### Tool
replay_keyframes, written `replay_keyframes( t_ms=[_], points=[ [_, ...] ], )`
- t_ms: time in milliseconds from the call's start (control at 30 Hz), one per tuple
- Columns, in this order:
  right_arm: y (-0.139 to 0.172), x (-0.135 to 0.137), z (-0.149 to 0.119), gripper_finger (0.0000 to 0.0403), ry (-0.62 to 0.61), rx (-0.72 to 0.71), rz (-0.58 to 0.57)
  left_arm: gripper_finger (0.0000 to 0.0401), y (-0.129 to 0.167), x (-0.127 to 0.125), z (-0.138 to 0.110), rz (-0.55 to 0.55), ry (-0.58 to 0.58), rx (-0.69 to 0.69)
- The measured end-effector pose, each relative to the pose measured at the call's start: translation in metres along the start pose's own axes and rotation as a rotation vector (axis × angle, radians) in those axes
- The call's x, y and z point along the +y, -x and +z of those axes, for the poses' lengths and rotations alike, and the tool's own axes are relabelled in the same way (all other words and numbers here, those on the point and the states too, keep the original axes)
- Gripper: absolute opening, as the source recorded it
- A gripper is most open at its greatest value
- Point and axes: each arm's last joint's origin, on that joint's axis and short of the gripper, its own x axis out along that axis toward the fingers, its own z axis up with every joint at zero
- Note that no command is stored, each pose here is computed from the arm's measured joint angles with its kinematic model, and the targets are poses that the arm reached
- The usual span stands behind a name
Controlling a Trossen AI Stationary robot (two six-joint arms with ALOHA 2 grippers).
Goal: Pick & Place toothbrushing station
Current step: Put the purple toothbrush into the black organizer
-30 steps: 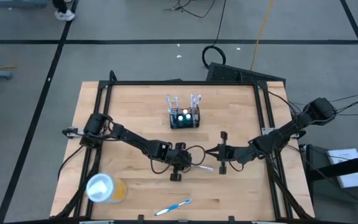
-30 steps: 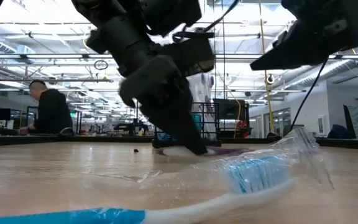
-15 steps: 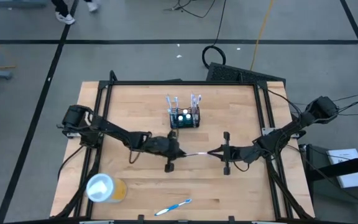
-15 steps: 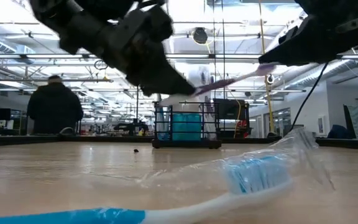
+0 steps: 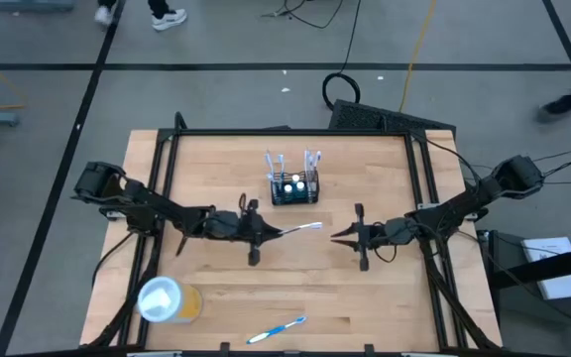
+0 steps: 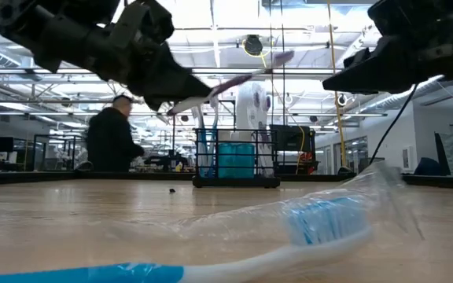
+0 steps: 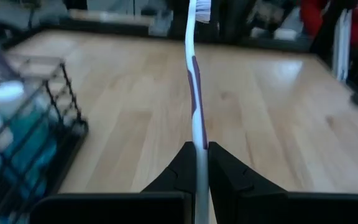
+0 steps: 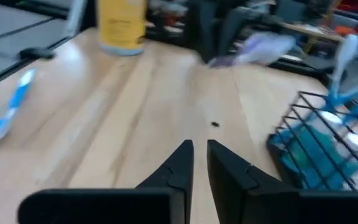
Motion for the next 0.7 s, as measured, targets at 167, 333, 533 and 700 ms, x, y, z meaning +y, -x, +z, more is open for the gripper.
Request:
replay_keyframes(
  t_ms=[167, 333, 533, 700],
  points=[
    [-0.002, -0.005, 0.008, 0.0035, -0.002, -0.082, 0.038, 0.0018, 0.005, 0.002, -0.004, -0.007, 0.006, -0.086],
    [-0.005, -0.025, 0.019, 0.0048, -0.099, -0.222, 0.011, 0.0018, 0.010, 0.005, -0.003, -0.019, 0.018, -0.176],
    [-0.016, -0.050, 0.016, 0.0124, -0.190, -0.284, 0.018, 0.0018, 0.012, 0.003, 0.002, -0.031, -0.008, -0.233],
    [-0.026, -0.058, 0.017, 0.0191, -0.164, -0.414, 0.044, 0.0018, 0.012, 0.005, 0.005, -0.014, -0.026, -0.262]
  ],
)
